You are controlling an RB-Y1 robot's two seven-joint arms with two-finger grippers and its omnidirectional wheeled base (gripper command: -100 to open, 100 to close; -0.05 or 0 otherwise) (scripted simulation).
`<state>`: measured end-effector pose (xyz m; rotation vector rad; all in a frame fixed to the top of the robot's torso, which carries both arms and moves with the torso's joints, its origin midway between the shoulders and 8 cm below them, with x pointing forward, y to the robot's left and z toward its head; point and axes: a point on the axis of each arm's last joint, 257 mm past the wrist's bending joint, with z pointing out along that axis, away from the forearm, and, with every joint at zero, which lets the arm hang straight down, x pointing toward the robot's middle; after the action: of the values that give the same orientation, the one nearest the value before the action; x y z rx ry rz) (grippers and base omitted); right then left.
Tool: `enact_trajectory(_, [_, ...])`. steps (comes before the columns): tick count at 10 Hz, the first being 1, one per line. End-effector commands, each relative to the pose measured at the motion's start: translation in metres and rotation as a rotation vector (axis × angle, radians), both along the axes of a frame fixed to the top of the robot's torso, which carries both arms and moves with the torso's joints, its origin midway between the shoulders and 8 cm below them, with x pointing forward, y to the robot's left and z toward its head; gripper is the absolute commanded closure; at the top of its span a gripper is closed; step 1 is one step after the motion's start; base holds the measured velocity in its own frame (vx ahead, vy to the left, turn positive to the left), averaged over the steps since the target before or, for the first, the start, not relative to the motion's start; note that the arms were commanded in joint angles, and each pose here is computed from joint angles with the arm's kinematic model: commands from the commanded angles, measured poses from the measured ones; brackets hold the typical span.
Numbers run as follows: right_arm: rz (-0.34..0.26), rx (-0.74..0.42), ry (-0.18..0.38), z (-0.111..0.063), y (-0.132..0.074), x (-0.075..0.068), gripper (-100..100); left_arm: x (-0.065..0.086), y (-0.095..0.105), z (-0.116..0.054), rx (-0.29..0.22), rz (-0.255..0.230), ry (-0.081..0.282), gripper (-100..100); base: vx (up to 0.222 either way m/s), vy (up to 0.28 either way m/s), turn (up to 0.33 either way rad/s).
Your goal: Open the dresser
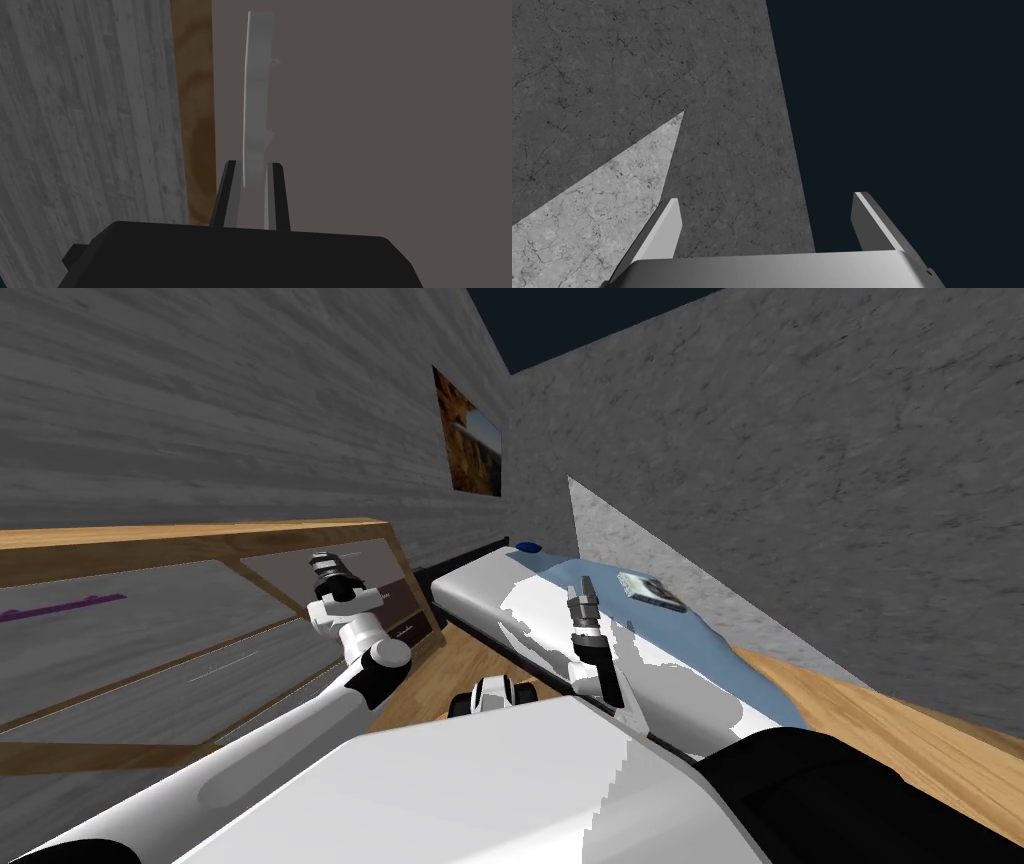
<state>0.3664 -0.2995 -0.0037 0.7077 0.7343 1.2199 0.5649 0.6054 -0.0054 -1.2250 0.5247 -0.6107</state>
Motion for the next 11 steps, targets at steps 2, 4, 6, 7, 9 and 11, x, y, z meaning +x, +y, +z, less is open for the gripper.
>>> enact_trajectory(2, [0.000,0.000,0.000,0.000,0.000,0.000,0,0.030,-0.037,-0.004,-0.011,-0.085,0.017,100,0.005,-0.087,0.228])
enact_trajectory(4, [0.000,0.000,0.000,0.000,0.000,0.000,0,0.047,-0.060,-0.004,-0.014,-0.137,0.024,100,0.025,-0.101,0.263])
enact_trajectory(6, [0.000,0.000,0.000,0.000,0.000,0.000,0,0.056,-0.074,-0.004,-0.014,-0.165,0.028,100,0.004,-0.058,0.127])
enact_trajectory(7, [0.000,0.000,0.000,0.000,0.000,0.000,0,0.064,-0.086,-0.005,-0.015,-0.191,0.033,100,0.012,-0.055,0.224])
enact_trajectory(9, [0.000,0.000,0.000,0.000,0.000,0.000,0,0.066,-0.090,0.001,-0.009,-0.200,0.027,100,0.010,-0.062,0.176])
enact_trajectory(11, [0.000,0.000,0.000,0.000,0.000,0.000,0,0.081,-0.119,0.004,-0.007,-0.260,0.021,100,0.029,-0.060,0.290])
